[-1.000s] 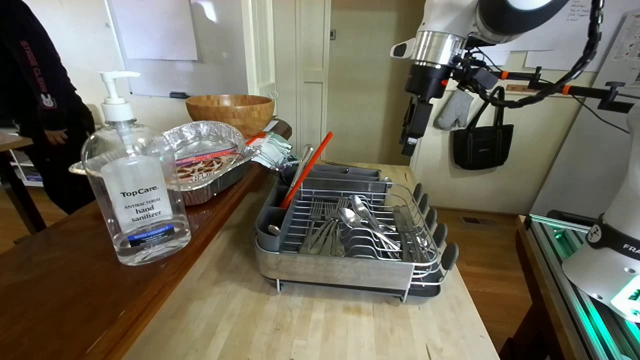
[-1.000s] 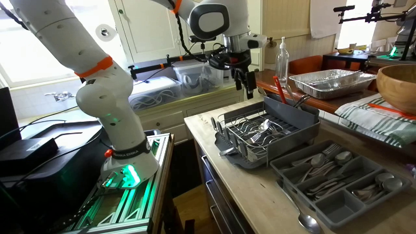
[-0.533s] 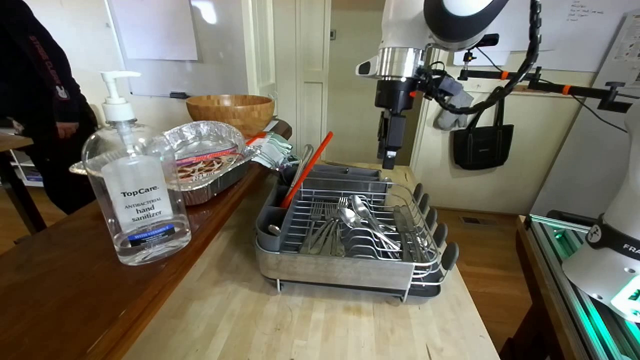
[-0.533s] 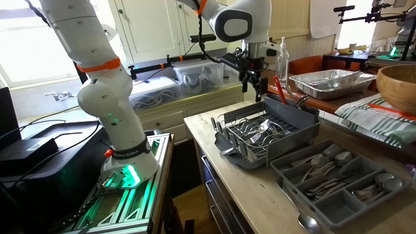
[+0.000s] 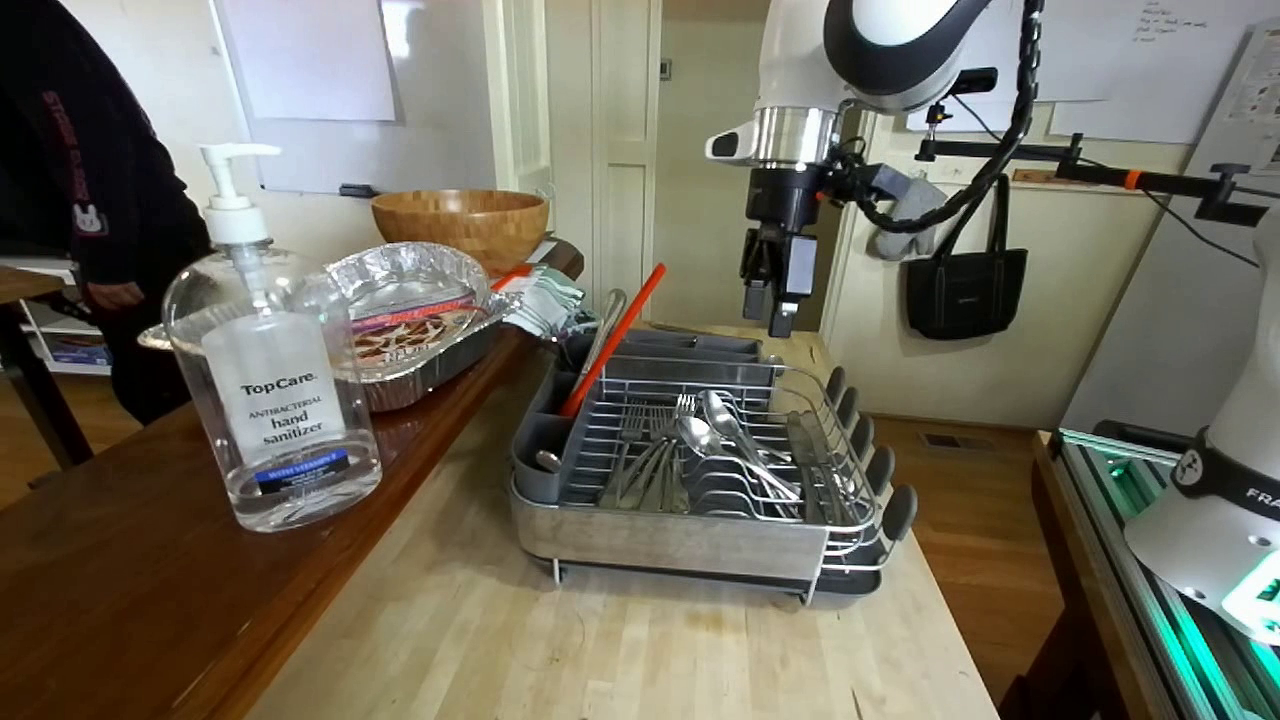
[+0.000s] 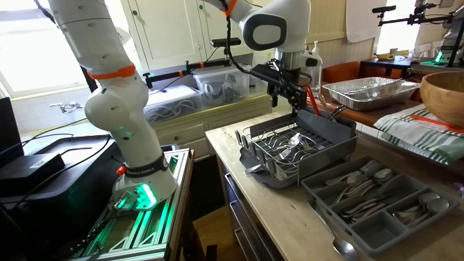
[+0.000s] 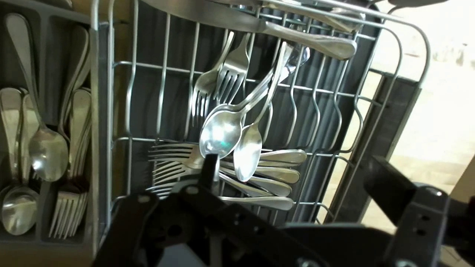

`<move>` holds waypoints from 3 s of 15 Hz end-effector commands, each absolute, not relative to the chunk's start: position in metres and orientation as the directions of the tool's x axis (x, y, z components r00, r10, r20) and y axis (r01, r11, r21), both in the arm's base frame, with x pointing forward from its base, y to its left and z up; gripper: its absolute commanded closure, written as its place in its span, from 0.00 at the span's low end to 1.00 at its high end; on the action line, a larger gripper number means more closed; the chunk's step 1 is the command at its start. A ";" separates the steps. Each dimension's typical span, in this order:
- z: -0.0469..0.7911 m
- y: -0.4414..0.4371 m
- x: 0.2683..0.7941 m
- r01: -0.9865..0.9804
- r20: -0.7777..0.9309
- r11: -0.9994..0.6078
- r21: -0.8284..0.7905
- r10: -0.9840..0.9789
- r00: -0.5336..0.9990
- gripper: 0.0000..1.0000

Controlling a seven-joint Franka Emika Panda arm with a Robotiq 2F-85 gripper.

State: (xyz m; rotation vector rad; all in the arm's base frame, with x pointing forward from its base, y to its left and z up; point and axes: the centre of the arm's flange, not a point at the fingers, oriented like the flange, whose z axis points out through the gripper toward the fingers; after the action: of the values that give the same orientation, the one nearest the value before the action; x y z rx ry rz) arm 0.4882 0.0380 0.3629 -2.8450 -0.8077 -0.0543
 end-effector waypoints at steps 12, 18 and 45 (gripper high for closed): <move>0.301 0.009 0.523 0.598 0.153 -0.719 -0.354 0.586 0.796 0.00; 0.294 0.007 0.561 0.599 0.220 -0.725 -0.340 0.558 0.801 0.00; 0.236 -0.015 0.597 0.631 0.112 -0.593 -0.500 0.678 0.726 0.66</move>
State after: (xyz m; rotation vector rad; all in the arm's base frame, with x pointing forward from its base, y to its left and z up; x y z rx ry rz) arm 0.5874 -0.0070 0.2390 -2.4034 -1.0119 0.1122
